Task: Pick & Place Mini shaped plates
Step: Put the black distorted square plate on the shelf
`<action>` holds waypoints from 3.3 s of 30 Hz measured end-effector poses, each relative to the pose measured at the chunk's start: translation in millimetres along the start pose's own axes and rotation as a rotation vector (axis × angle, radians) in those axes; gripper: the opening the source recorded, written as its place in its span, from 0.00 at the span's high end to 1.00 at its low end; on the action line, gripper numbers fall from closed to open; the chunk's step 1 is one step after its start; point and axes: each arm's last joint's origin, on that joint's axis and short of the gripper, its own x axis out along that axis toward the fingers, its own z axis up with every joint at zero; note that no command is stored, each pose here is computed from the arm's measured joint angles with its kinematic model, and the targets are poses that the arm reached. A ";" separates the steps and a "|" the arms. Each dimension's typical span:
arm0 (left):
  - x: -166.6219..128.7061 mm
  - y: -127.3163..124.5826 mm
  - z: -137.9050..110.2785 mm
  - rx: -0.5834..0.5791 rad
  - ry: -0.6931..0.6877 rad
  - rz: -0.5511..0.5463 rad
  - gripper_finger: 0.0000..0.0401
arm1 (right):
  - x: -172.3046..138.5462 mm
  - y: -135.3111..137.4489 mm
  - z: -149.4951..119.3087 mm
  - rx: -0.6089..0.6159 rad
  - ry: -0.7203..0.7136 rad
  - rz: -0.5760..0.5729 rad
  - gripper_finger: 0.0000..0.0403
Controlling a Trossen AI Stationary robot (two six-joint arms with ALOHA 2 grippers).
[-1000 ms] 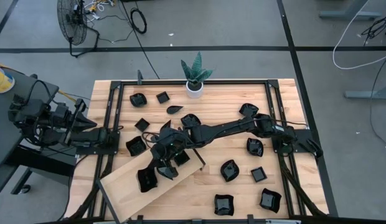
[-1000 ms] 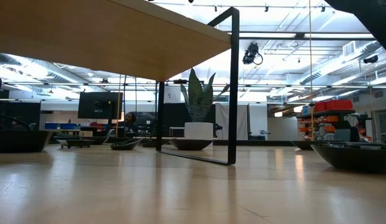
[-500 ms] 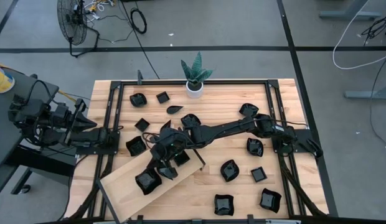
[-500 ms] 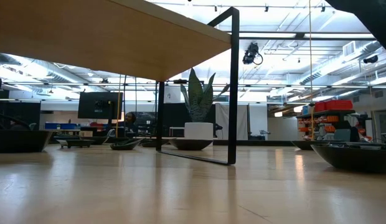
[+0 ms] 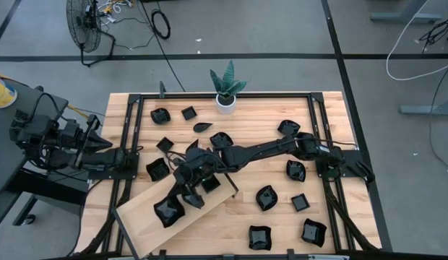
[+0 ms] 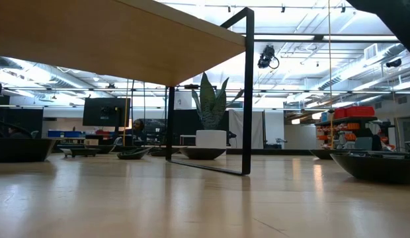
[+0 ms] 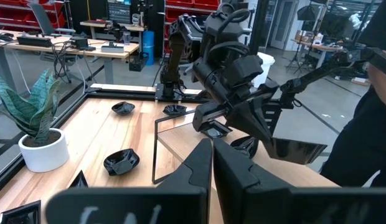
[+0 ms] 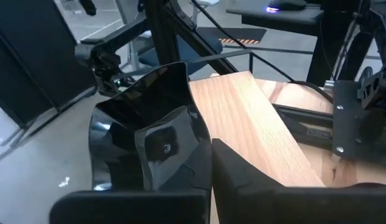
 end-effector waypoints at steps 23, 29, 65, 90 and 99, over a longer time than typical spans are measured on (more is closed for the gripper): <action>-0.1 0.0 0.1 0.000 0.000 0.000 0.95 | 6.6 15.0 -5.2 0.388 0.024 -0.126 1.00; -0.1 0.0 0.1 0.000 0.000 0.000 0.95 | 8.6 20.2 -4.1 0.486 0.001 -0.140 1.00; -0.1 0.0 0.1 0.000 0.000 0.000 0.95 | 20.4 12.1 -28.7 0.533 0.080 -0.242 0.94; -0.1 0.0 0.1 0.000 0.000 0.000 0.95 | 19.4 8.7 -20.7 0.522 0.018 -0.179 0.79; 0.0 0.0 0.0 0.000 0.000 0.000 0.95 | 8.7 14.2 -0.8 0.308 -0.032 -0.111 0.70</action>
